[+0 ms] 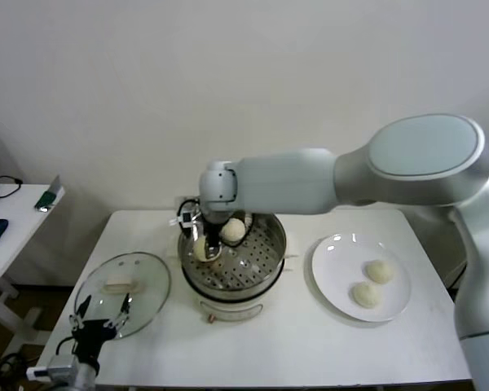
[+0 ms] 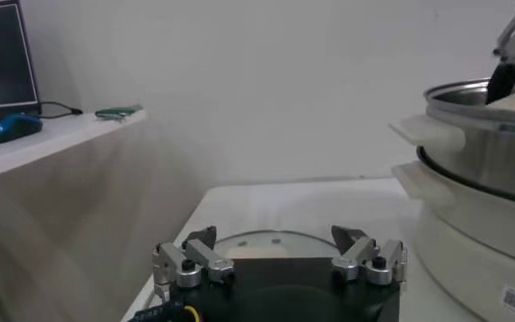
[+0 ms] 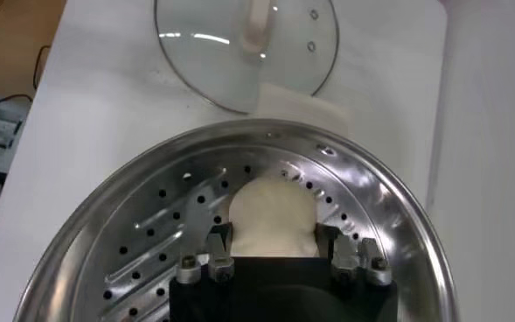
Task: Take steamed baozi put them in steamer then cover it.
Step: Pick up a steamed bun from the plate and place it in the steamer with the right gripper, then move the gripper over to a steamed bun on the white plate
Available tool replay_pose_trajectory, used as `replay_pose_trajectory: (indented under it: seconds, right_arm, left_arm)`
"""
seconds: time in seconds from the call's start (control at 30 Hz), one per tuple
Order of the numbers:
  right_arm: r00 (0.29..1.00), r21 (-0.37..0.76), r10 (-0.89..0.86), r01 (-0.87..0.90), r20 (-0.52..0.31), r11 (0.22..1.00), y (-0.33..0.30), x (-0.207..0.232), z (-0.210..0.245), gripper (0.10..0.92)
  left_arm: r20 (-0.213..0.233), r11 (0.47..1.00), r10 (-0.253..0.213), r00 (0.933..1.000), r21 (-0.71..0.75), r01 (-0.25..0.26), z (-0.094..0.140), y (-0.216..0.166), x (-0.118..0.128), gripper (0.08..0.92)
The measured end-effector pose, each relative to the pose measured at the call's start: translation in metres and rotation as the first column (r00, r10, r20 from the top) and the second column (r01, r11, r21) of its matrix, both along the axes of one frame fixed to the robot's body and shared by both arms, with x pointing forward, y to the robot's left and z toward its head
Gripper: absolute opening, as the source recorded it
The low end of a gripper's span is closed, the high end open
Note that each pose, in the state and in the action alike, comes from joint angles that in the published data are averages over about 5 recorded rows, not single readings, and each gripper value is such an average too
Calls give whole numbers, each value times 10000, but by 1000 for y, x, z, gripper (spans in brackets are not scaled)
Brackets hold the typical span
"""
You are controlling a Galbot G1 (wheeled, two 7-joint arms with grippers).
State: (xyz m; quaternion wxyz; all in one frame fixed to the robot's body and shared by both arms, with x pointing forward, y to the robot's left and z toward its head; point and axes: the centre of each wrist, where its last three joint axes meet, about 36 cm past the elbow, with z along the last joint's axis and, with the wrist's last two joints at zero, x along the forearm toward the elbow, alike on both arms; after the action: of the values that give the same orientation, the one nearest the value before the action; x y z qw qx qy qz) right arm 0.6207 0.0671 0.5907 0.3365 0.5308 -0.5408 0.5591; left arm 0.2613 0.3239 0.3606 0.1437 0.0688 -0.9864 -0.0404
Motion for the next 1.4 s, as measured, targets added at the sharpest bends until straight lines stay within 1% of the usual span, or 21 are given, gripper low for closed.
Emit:
replay_pose_trajectory:
  seconds: [0.13, 0.23, 0.4, 0.5, 0.63, 0.8, 1.07, 1.2, 1.4]
  right_arm:
    - [9999, -73, 49, -48, 88, 10000, 6, 0, -7, 629]
    - [9999, -85, 36, -35, 158, 10000, 6, 2, -9, 657]
    - [9996, -125, 134, -131, 237, 9998, 5, 3, -7, 782]
    - [9991, -216, 337, -332, 265, 9992, 4, 4, 1, 818]
    - [9985, -346, 496, -488, 228, 9982, -16, 10, 20, 822]
    - [9992, -472, 388, -383, 91, 9981, -68, 23, 52, 823]
    - [9995, -598, -281, 272, -144, 9978, -189, 29, 102, 823]
    - [9971, -662, -676, 652, -346, 9957, -249, 22, 106, 823]
    - [9904, -888, -1276, 1225, -535, 9885, -323, 4, 89, 823]
  left_arm:
    - [2, 10000, 3, 10000, 3, -3, 0, 0, 0, 823]
    - [8, 10000, 8, 10000, 2, -8, 0, 0, 0, 823]
    - [35, 10000, 13, 10000, -7, -13, 1, 0, 0, 823]
    - [52, 10000, 22, 10000, -3, -22, 2, -1, 0, 823]
    - [64, 10000, 25, 10000, -1, -25, 3, -1, 0, 823]
    - [61, 10000, -16, 10000, -5, 16, 4, -4, 0, 823]
    - [35, 9999, -114, 9999, 8, 114, 2, -6, 4, 823]
    - [22, 9999, -132, 9999, 5, 132, 1, -7, 5, 823]
    - [34, 9999, -122, 9999, -9, 122, 2, -7, 6, 823]
